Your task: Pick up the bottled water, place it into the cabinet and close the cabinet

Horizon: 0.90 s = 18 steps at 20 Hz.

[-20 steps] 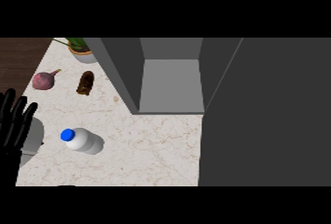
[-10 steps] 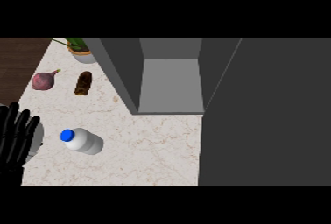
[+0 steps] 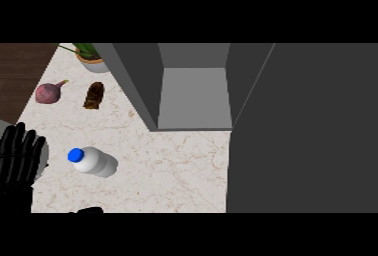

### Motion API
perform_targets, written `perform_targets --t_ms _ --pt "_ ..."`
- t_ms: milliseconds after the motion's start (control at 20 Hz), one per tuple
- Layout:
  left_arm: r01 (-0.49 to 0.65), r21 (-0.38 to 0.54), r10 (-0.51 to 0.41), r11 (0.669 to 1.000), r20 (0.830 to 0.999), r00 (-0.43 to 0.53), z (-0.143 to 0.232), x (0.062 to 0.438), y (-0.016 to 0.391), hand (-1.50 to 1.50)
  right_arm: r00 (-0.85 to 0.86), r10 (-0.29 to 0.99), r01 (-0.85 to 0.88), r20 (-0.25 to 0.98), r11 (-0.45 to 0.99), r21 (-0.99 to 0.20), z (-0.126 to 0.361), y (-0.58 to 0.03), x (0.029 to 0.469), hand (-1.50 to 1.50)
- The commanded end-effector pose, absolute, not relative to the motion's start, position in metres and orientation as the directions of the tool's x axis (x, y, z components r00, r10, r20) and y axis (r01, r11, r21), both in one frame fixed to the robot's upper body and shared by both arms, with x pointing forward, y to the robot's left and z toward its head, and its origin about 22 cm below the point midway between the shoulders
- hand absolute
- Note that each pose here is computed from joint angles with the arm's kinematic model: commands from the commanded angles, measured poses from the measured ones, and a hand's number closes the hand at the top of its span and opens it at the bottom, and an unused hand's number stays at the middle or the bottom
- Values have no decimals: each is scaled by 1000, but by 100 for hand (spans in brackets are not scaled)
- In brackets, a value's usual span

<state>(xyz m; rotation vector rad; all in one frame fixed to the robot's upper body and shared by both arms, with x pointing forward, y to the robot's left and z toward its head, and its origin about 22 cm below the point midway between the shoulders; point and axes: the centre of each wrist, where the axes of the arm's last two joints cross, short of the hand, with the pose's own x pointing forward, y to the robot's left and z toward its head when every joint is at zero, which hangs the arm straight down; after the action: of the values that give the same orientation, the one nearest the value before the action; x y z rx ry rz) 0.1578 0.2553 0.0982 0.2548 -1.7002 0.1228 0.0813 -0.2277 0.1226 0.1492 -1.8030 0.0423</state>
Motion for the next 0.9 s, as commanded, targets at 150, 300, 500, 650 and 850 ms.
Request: perform_targets --t_ms 150,300,500,650,850 --pt "-306 95 -121 947 990 -68 42 167 293 -150 -276 -90 -131 957 990 55 146 -222 53 -150" --pt "-283 90 -110 955 992 -58 33 178 294 -150 -268 -51 -134 962 991 15 153 -234 54 -150" --pt "-302 81 -95 950 995 -32 -2 178 301 -150 -281 -65 -118 958 992 32 136 -234 48 -150" --pt "-294 72 -87 953 996 -35 -27 192 298 -150 -267 -69 -127 961 991 35 128 -221 46 -150" --pt "-342 49 -63 938 998 -28 -55 198 292 -150 -266 -78 -157 961 987 37 136 -224 38 -150"
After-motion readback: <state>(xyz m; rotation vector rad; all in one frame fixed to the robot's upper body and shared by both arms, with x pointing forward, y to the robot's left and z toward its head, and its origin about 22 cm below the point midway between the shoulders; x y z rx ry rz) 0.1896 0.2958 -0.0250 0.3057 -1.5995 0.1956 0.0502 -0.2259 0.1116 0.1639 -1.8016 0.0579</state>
